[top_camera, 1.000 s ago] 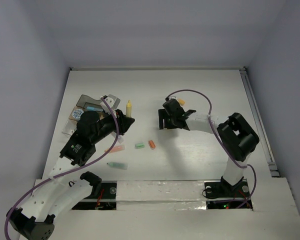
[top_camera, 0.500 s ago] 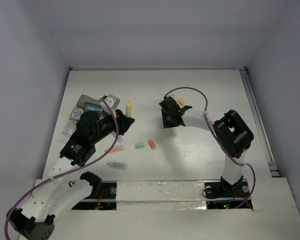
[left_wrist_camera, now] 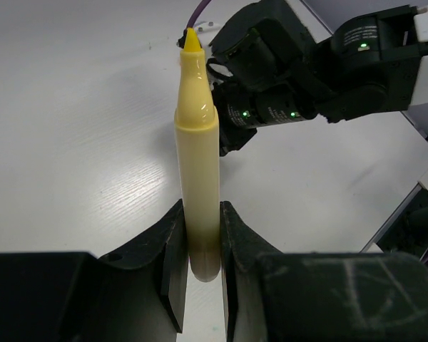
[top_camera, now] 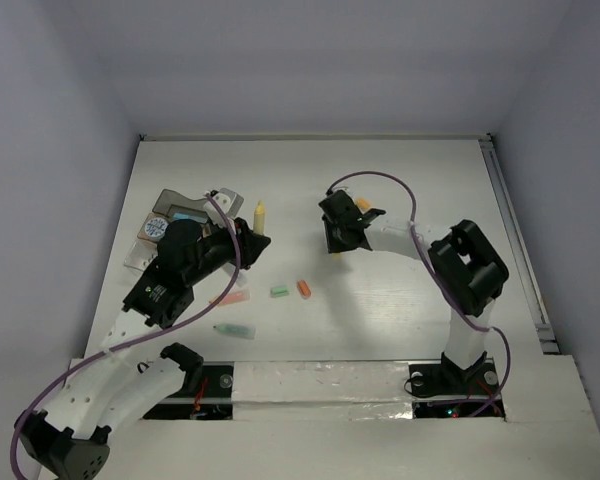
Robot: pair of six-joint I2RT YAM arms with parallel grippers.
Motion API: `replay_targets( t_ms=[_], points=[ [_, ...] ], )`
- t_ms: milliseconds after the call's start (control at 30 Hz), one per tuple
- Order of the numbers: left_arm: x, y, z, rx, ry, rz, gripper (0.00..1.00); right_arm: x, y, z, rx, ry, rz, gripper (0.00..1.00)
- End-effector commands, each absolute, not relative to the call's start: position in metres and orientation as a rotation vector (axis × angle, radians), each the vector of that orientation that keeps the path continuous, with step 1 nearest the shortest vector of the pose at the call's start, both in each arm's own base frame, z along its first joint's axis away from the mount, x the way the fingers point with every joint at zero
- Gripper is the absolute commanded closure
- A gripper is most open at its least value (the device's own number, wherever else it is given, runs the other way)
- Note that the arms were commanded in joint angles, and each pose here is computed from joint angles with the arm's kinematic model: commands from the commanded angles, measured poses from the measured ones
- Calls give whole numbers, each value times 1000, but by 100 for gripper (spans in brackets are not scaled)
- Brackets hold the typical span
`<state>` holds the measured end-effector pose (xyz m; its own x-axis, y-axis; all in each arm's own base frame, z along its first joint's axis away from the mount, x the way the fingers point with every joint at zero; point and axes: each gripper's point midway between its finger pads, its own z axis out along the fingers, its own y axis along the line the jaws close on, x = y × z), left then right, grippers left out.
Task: Sort the stationery into containers
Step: Close the pen cap on the pen.
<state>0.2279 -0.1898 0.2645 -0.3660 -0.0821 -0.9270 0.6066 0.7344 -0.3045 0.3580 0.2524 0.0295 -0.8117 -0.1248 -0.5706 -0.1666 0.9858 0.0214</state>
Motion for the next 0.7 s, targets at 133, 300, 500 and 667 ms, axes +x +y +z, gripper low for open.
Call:
replay_targets(
  t_ms=[133, 300, 500, 667],
  points=[
    [237, -192, 258, 415, 1829, -746, 100, 367, 316, 227, -141, 1944, 697, 100],
    [238, -191, 259, 413, 1827, -739, 100, 326, 345, 329, -103, 1629, 1047, 100],
    [236, -195, 259, 434, 1820, -760, 100, 309, 367, 388, -115, 1439, 1272, 100],
    [234, -198, 260, 448, 1817, -779, 100, 304, 387, 408, -141, 1381, 1359, 100]
  ],
)
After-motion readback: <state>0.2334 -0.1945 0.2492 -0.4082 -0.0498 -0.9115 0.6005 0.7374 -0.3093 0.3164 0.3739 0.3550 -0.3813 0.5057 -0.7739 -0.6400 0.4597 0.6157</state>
